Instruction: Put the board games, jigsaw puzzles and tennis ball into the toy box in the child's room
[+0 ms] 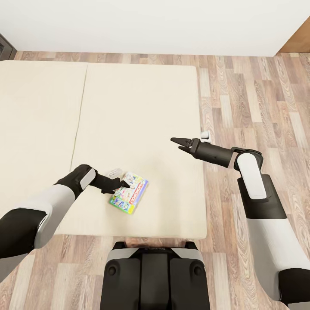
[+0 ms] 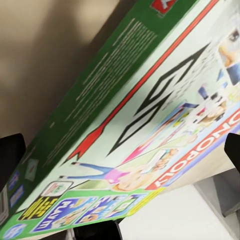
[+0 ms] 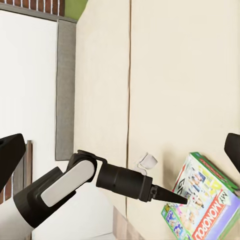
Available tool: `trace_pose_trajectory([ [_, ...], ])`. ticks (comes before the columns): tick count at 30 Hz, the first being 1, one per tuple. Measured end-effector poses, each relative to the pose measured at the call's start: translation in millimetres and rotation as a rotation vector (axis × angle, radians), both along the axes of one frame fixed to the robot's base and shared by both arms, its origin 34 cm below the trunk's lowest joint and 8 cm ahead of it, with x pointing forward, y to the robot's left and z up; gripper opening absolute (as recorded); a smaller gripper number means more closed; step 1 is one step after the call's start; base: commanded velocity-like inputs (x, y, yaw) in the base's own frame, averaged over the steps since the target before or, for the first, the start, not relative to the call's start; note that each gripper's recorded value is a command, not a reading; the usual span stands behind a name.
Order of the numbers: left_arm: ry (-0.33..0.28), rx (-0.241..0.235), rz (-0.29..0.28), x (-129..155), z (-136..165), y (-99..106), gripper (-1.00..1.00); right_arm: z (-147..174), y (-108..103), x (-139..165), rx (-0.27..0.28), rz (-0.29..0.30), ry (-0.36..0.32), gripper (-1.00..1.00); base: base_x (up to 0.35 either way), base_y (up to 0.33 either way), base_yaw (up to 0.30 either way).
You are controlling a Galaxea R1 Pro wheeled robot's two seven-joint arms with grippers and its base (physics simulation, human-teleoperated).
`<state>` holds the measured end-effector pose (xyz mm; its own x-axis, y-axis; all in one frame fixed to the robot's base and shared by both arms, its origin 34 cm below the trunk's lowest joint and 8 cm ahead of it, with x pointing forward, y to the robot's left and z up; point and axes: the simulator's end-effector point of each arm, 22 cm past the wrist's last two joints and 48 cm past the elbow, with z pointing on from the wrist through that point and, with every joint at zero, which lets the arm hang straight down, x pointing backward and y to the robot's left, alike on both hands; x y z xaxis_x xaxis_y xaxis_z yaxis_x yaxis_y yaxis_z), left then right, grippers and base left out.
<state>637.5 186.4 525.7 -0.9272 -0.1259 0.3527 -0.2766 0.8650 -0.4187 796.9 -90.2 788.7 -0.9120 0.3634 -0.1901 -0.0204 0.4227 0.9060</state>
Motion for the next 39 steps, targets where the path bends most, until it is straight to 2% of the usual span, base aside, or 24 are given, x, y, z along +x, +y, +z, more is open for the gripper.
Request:
trace_pose_trajectory([
  [39, -0.006, -0.002, 0.0, 2.8, 2.7, -1.2, 1.0, 3.5, -2.6, 2.0, -0.005, -0.002, -0.008, 1.0, -0.001, -0.001, 0.0],
])
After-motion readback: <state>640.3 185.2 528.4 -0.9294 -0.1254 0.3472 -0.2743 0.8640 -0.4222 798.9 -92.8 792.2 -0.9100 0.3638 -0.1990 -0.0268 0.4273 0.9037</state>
